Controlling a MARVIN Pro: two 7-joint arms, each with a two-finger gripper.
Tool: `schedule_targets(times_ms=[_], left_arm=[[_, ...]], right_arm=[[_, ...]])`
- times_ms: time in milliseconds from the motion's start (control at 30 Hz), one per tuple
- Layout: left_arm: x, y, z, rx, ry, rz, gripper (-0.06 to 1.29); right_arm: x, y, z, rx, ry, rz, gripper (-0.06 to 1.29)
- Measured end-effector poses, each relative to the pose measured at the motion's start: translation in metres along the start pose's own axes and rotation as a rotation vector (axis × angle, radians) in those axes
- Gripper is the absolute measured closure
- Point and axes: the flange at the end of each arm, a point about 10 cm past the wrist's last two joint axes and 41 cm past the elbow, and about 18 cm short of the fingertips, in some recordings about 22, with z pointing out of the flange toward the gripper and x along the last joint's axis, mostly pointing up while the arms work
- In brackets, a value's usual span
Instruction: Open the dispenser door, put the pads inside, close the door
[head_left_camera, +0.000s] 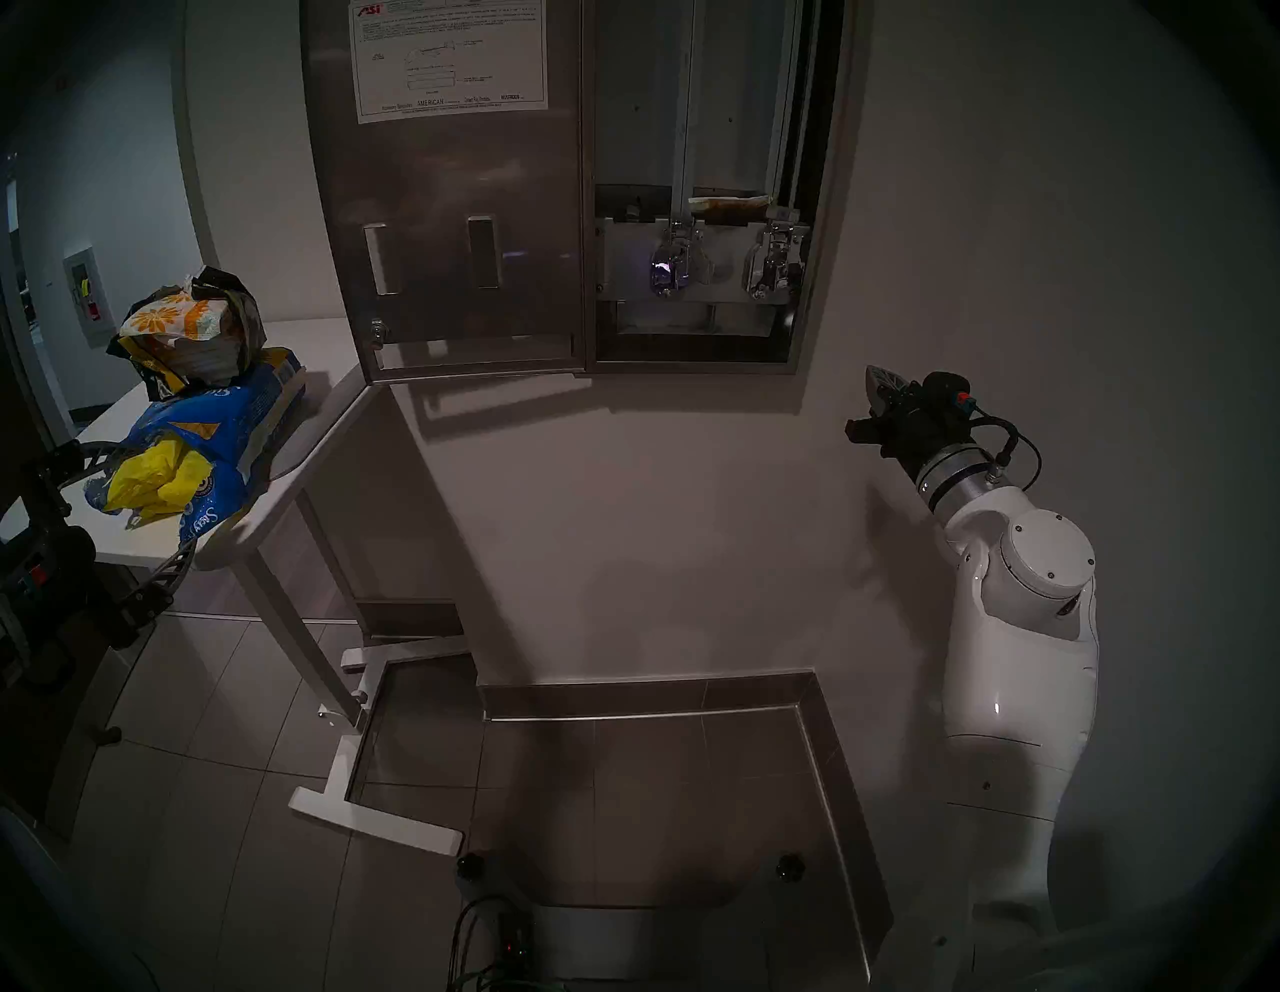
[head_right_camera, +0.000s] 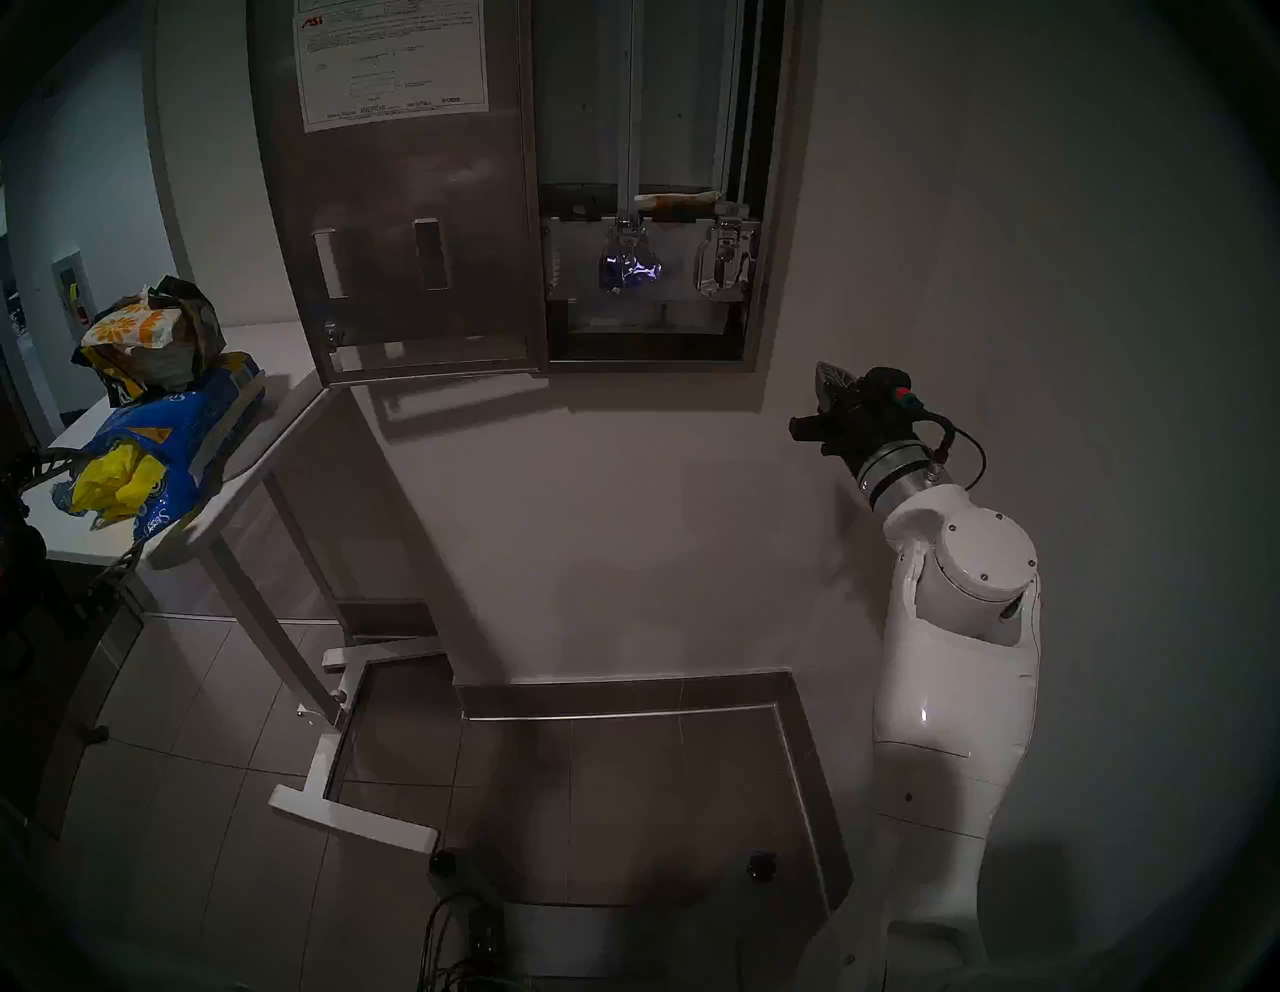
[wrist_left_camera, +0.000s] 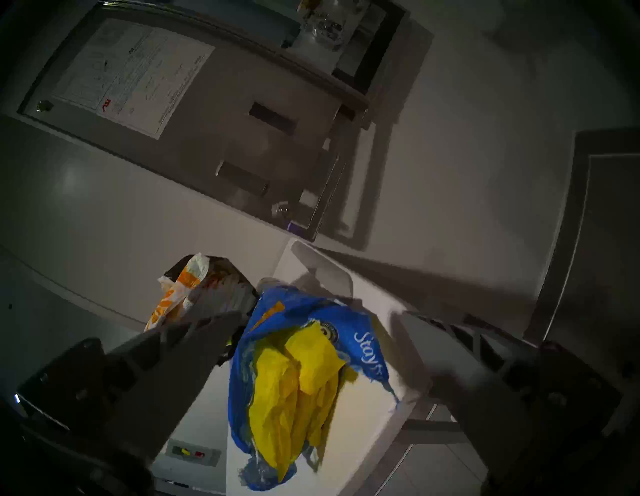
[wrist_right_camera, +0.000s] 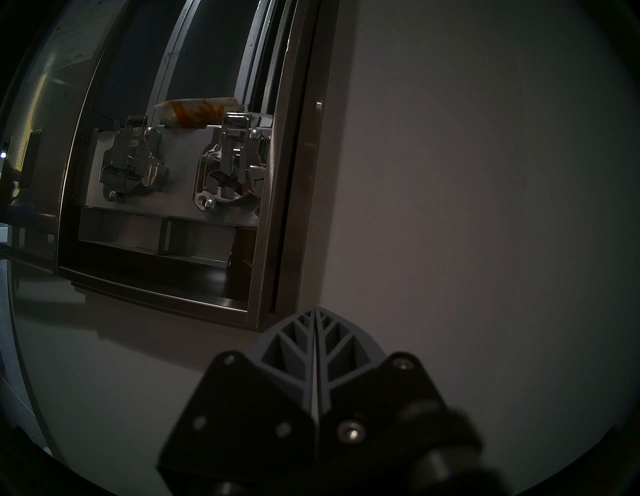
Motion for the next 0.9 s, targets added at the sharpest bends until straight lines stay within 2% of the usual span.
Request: schedule_targets(times_ms=[267, 667, 900], left_arm=[[-0.004, -0.001, -0.002, 0.034, -0.032, 0.026, -0.03], [-0.014, -0.003, -0.006, 0.073, -0.120, 0.080, -0.03], [-0.027, -0.006, -0.007, 0.098, -0.174, 0.100, -0.03]], right_arm=[[0.000, 0.000, 0.000, 0.000, 0.000, 0.000, 1.26], [0.000, 0.000, 0.000, 0.000, 0.000, -0.001, 1.26], [0.000, 0.000, 0.000, 0.000, 0.000, 0.000, 1.26]])
